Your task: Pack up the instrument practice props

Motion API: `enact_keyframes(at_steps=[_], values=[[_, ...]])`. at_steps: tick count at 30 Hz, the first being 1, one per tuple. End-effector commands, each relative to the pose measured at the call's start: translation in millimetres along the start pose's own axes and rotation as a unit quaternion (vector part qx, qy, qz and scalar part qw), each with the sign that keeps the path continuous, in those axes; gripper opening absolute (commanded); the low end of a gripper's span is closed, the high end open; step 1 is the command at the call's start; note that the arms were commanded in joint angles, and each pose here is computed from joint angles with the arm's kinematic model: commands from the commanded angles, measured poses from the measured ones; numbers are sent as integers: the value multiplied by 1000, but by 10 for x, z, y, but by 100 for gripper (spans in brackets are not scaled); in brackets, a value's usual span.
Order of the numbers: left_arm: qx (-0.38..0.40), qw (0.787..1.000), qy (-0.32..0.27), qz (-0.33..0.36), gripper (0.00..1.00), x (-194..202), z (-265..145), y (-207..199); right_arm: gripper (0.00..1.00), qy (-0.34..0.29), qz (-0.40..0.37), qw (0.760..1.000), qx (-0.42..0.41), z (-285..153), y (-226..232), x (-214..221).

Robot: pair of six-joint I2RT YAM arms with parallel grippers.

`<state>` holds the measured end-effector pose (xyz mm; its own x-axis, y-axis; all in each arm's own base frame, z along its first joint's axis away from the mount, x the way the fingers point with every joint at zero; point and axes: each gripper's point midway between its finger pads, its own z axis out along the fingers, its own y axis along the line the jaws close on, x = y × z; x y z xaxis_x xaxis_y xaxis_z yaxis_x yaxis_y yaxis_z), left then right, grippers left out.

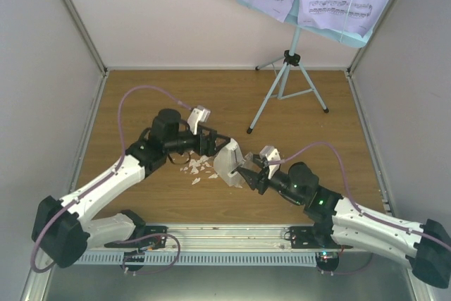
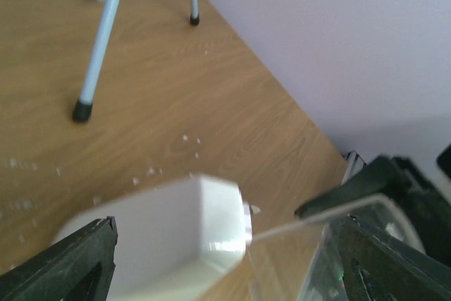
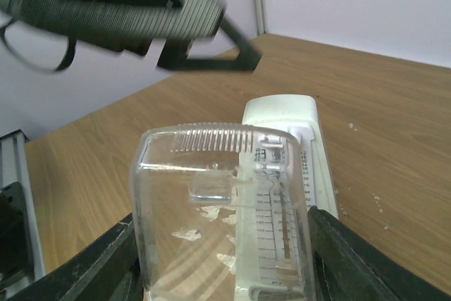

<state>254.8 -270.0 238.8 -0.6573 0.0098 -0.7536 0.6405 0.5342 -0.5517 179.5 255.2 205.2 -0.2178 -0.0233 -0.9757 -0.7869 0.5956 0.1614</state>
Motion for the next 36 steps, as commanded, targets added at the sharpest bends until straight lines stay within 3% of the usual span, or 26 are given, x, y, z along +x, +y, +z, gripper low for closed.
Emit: enact_keyframes(at_steps=[1,11,17,26,36], values=[[63,995,30,71,86,-171,62,-124,50,-58,-16,998,26,22,-57,-187],[92,991,45,87,85,-99,288,36,50,-70,0,996,57,25,-199,-79],[105,990,62,75,67,-31,360,74,50,-69,2,996,56,26,-206,-70],[97,989,83,70,65,88,412,171,51,-68,-33,996,39,139,-231,-132],[98,989,96,62,53,174,442,211,51,-84,-49,995,22,169,-269,-202]])
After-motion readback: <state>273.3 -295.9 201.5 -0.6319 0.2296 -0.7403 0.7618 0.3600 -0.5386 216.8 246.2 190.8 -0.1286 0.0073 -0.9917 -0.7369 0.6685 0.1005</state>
